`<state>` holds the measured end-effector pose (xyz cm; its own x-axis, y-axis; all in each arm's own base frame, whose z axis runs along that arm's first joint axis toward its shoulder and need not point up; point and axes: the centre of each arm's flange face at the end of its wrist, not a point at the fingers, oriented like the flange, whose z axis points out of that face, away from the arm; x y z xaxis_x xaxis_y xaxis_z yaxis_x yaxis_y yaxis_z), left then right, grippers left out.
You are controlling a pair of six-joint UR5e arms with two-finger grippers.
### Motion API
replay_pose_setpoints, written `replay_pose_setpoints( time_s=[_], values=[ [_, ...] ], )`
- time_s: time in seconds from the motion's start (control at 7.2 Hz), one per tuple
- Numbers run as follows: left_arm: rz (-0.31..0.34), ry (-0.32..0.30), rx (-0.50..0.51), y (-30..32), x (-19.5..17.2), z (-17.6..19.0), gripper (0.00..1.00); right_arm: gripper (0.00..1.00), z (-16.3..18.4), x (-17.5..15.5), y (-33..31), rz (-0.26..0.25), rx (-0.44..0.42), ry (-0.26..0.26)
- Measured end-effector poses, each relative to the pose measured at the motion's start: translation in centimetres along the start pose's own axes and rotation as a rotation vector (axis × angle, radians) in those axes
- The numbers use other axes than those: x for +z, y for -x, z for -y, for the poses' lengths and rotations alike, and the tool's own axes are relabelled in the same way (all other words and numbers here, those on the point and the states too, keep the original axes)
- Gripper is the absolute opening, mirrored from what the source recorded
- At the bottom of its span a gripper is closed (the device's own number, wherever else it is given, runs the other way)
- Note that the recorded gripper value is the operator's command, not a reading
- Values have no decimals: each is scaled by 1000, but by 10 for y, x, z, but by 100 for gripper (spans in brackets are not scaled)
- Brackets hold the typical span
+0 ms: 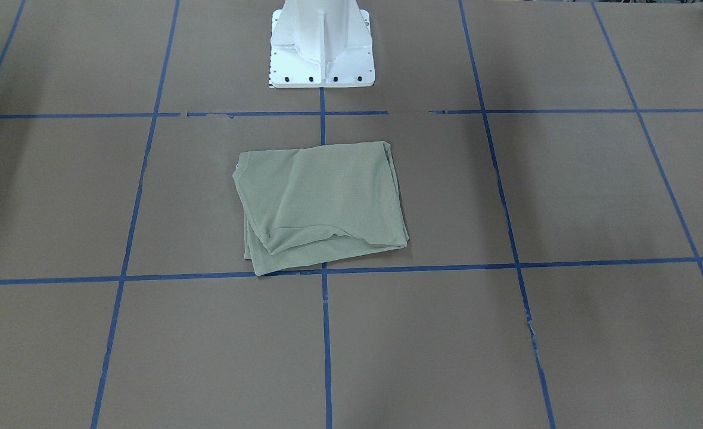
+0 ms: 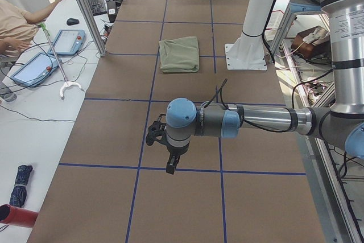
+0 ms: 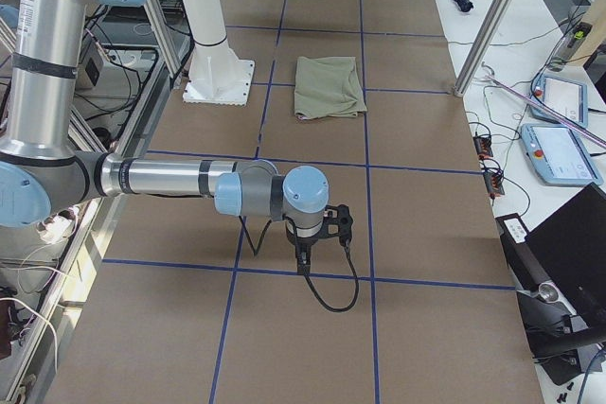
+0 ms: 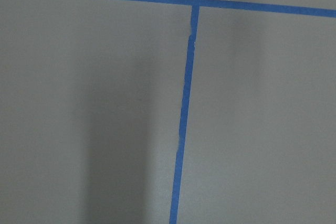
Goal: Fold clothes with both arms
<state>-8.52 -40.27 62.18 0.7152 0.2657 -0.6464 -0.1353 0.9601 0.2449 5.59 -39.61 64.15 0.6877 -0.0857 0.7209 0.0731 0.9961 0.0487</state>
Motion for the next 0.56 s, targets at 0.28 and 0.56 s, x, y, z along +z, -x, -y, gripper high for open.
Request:
replay_pose_setpoints(
  time_s=[0.28, 0.56],
  values=[
    [0, -1, 0, 0, 0, 0, 100, 100, -1, 1, -1, 1, 4, 3],
    [0, 0, 0, 0, 0, 0, 100, 100, -2, 2, -1, 1, 4, 5]
  ],
)
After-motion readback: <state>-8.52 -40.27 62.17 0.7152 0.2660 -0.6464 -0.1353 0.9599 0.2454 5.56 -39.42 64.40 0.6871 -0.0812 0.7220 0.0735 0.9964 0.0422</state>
